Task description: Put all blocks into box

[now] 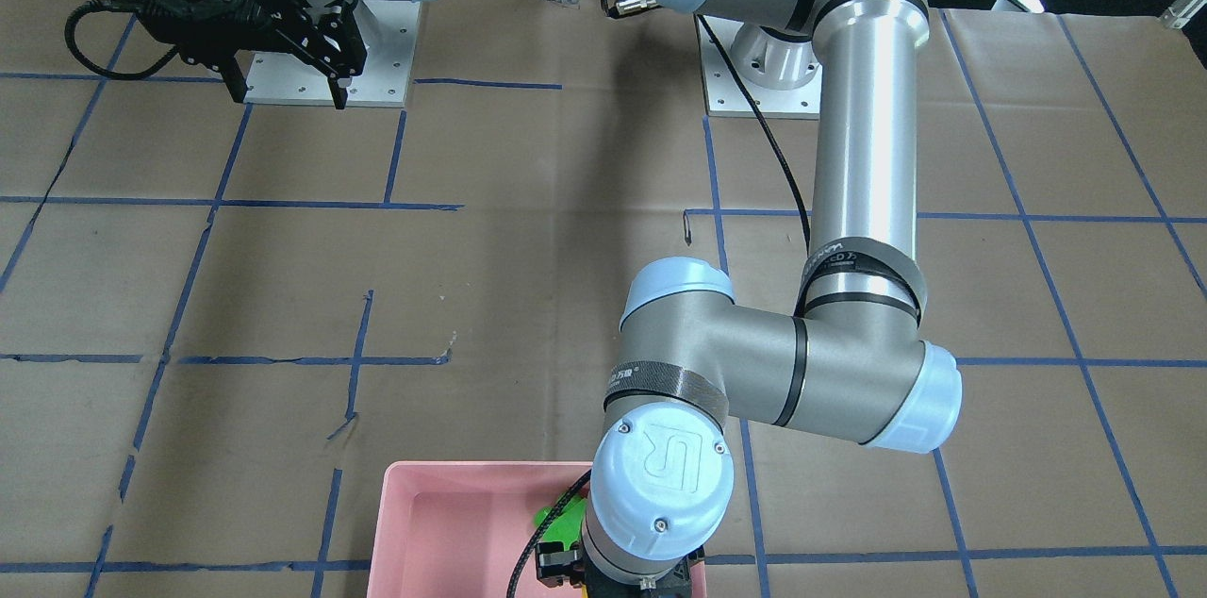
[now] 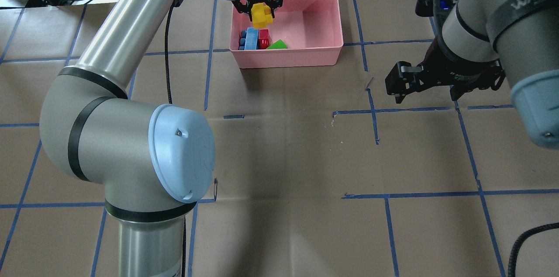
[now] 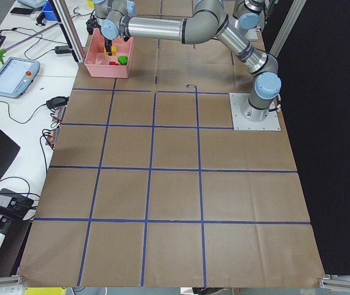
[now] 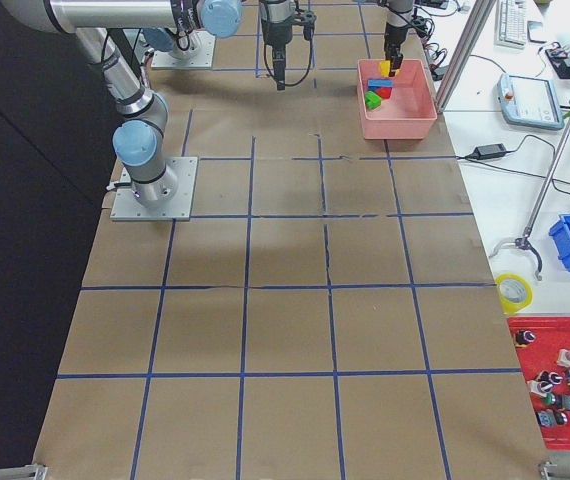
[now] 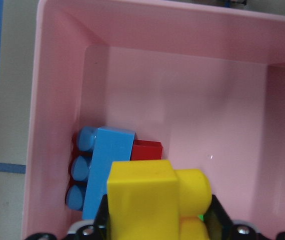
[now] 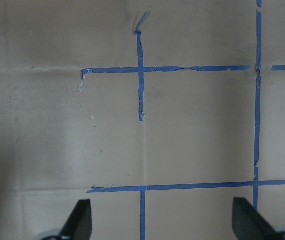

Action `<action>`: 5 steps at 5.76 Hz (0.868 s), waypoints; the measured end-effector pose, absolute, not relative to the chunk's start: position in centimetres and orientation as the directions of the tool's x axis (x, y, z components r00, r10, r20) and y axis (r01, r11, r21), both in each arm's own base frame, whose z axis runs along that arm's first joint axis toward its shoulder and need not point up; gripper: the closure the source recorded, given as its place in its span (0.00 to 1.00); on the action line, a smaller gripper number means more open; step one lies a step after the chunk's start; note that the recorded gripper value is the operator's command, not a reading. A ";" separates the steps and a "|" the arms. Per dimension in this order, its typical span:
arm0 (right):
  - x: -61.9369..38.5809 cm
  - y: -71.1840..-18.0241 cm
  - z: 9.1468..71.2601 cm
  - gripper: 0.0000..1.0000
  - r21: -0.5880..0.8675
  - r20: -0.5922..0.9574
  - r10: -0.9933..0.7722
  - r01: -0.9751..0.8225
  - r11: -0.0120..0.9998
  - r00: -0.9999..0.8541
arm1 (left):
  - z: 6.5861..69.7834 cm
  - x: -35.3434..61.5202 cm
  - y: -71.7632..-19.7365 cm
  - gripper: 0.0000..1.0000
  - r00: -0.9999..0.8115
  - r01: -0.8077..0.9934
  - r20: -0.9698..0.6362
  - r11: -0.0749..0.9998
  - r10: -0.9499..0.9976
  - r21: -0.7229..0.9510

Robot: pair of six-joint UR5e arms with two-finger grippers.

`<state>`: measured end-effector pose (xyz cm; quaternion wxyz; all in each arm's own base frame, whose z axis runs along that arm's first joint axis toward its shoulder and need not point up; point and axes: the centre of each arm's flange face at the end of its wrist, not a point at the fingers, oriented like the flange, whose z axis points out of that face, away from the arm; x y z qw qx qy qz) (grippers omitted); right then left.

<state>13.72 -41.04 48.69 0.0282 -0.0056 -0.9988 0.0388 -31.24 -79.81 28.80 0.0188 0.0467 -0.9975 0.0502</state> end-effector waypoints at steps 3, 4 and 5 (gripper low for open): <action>13.9 -41.8 48.6 0.00 -0.068 0.048 0.015 0.011 0.998 -0.999 | 35.2 -28.5 -79.2 0.00 -0.997 -0.073 0.048 0.987 -0.067 -0.143; 13.9 -41.8 48.7 0.00 -0.070 0.048 0.018 0.014 0.997 -0.999 | 39.1 -25.5 -77.9 0.00 -0.999 -0.037 0.033 0.992 -0.034 -0.117; 13.9 -41.7 48.9 0.00 -0.072 0.047 0.019 0.016 0.997 -0.999 | 42.4 -22.6 -75.6 0.00 -1.000 0.003 0.016 0.998 0.004 -0.069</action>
